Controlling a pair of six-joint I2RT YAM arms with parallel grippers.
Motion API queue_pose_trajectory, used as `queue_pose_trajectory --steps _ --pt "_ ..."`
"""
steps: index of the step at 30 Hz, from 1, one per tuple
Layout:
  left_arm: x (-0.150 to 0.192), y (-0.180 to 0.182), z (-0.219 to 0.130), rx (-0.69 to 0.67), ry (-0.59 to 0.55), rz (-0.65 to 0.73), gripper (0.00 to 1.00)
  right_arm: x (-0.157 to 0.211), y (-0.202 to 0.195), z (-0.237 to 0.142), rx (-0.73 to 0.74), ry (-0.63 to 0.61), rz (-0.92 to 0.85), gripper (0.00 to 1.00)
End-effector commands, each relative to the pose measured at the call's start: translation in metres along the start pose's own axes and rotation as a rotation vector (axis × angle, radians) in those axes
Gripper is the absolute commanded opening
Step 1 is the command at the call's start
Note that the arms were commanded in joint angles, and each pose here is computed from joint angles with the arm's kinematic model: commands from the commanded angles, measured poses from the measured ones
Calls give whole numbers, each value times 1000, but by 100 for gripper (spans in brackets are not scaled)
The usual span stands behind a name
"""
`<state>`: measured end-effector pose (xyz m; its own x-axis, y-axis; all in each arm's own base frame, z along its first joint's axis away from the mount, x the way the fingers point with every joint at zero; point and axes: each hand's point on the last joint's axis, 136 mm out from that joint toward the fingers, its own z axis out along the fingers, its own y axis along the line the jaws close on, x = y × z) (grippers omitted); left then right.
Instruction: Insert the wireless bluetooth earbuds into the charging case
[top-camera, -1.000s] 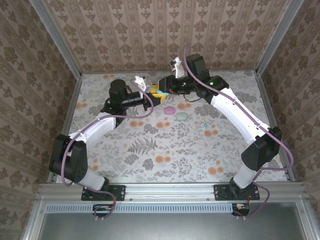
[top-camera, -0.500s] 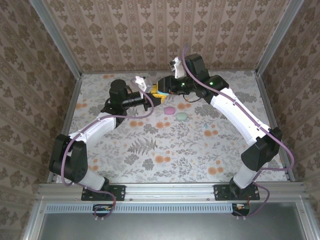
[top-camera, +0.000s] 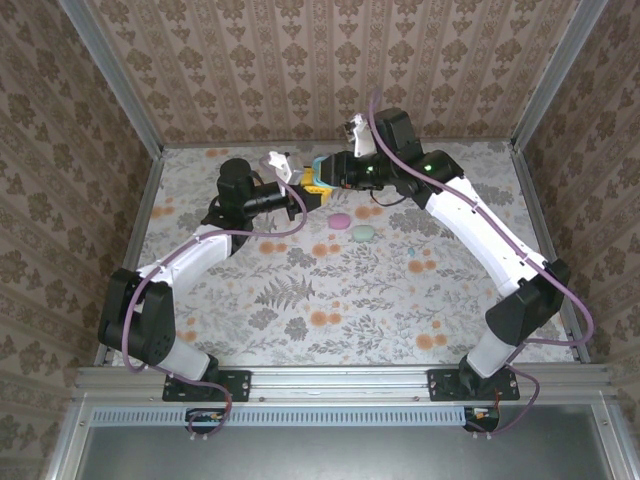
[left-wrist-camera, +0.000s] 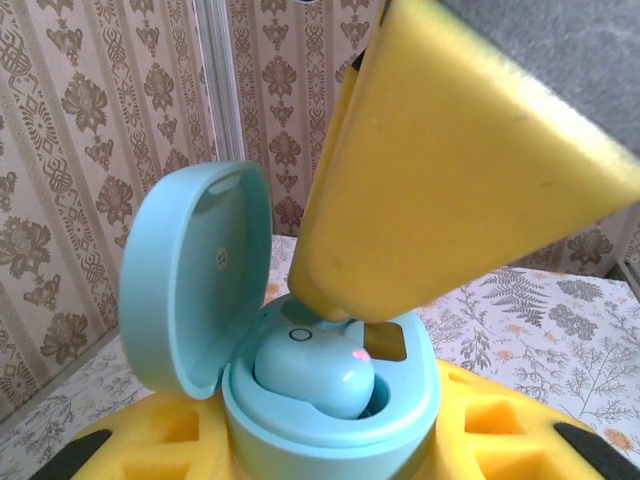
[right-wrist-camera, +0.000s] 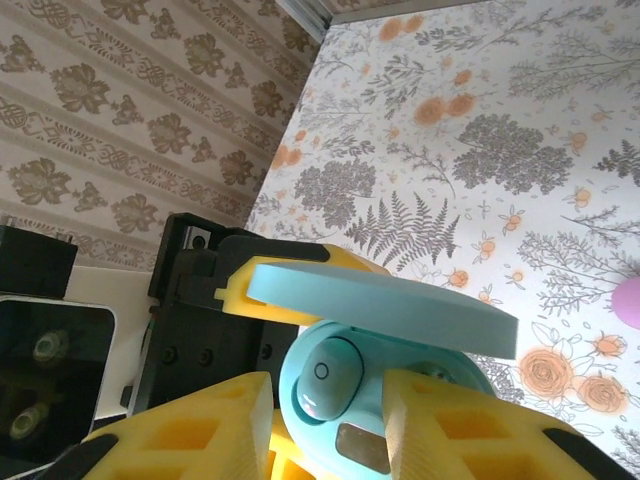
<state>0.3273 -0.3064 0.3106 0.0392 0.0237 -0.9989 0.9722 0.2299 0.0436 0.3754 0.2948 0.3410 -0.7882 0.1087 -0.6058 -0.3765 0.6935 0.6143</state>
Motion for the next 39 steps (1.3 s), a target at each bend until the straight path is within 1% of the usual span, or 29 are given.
queue_pose_trajectory --steps 1,4,7,9,11,13,15,16,17,18,20,23,26,30,39 --pt "-17 2 -3 -14 -46 43 26 -4 3 -19 17 -31 4 37" --pt "-18 2 -3 -15 -45 45 26 -7 12 -28 -20 -52 -21 37" --pt "-16 3 -4 -20 -41 45 26 -9 15 -49 -41 -80 -62 38" --pt "-16 3 -5 -23 -40 44 27 -7 1 -70 -2 -107 -81 38" --pt "-15 2 -6 -25 -40 46 26 -1 -32 -90 80 -129 -56 37" --pt "-15 1 -9 -33 -40 47 26 14 -92 -106 237 -124 22 37" --pt "-15 -1 -10 -34 -39 47 26 47 -160 -110 379 -30 126 36" --pt "-15 -1 -10 -34 -39 48 26 60 -186 -111 437 16 175 35" --pt "-14 -2 -11 -34 -38 46 26 77 -208 -108 471 80 210 35" --pt "-15 -2 -11 -34 -38 47 26 93 -225 -100 475 143 233 36" --pt "-15 -3 -11 -32 -39 47 26 115 -250 -83 493 238 265 37" --pt "-17 -4 -11 -28 -40 47 26 133 -266 -53 446 340 301 39" --pt "-19 -6 -12 -30 -42 51 26 147 -297 -37 538 426 346 40" --pt "-19 -6 -13 -45 -38 55 26 158 -321 -22 616 493 347 40" --pt "-16 -4 -12 -47 -21 58 26 185 -336 -5 602 551 421 42"
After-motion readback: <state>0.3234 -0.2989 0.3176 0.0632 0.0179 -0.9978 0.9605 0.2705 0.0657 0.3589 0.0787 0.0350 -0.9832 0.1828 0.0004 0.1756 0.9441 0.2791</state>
